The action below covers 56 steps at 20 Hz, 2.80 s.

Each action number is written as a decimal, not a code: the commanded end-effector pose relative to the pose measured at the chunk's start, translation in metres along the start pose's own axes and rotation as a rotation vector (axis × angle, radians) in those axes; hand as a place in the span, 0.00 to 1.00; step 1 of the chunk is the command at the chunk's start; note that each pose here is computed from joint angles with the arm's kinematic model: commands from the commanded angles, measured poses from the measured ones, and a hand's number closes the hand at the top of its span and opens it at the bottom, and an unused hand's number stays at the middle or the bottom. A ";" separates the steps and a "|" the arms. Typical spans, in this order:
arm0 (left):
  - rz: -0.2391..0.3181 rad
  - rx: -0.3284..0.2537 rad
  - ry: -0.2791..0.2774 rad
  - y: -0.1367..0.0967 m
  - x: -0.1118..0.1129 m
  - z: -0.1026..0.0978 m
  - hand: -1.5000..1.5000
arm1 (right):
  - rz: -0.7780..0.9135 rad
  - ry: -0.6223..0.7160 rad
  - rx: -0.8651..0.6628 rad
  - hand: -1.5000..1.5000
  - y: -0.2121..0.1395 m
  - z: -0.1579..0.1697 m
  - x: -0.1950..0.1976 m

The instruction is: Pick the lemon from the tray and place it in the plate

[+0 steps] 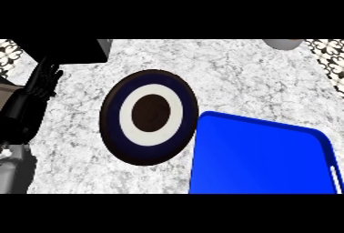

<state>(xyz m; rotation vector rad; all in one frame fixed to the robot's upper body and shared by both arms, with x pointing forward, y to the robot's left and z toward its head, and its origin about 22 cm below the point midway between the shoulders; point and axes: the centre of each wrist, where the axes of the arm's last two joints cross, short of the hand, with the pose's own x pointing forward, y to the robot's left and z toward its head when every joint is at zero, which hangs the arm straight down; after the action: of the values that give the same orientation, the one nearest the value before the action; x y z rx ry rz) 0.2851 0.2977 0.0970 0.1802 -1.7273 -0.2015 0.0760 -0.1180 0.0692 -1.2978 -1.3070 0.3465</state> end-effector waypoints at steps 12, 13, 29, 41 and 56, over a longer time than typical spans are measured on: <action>-0.002 -0.055 -0.034 -0.024 0.006 -0.019 0.50 | -0.183 -0.164 -0.049 1.00 -0.007 0.012 0.062; 0.006 -0.071 -0.046 -0.027 0.010 -0.013 0.50 | -0.184 -0.139 -0.041 1.00 -0.003 0.008 0.061; 0.008 -0.099 -0.086 -0.032 0.029 -0.032 0.50 | -0.155 -0.051 0.030 1.00 0.034 -0.049 0.073; 0.017 -0.146 -0.089 -0.037 0.027 -0.035 0.50 | -0.278 0.064 0.097 0.00 0.086 -0.142 0.120; 0.004 -0.102 -0.043 -0.016 0.028 -0.030 0.50 | -0.758 0.043 -0.131 0.00 0.108 -0.180 0.164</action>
<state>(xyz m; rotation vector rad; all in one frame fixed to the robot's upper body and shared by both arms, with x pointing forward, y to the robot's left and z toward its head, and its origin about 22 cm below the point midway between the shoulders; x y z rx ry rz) 0.3156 0.2598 0.1142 0.0749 -1.7682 -0.2886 0.3184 -0.0436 0.1026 -0.9102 -1.6896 -0.0773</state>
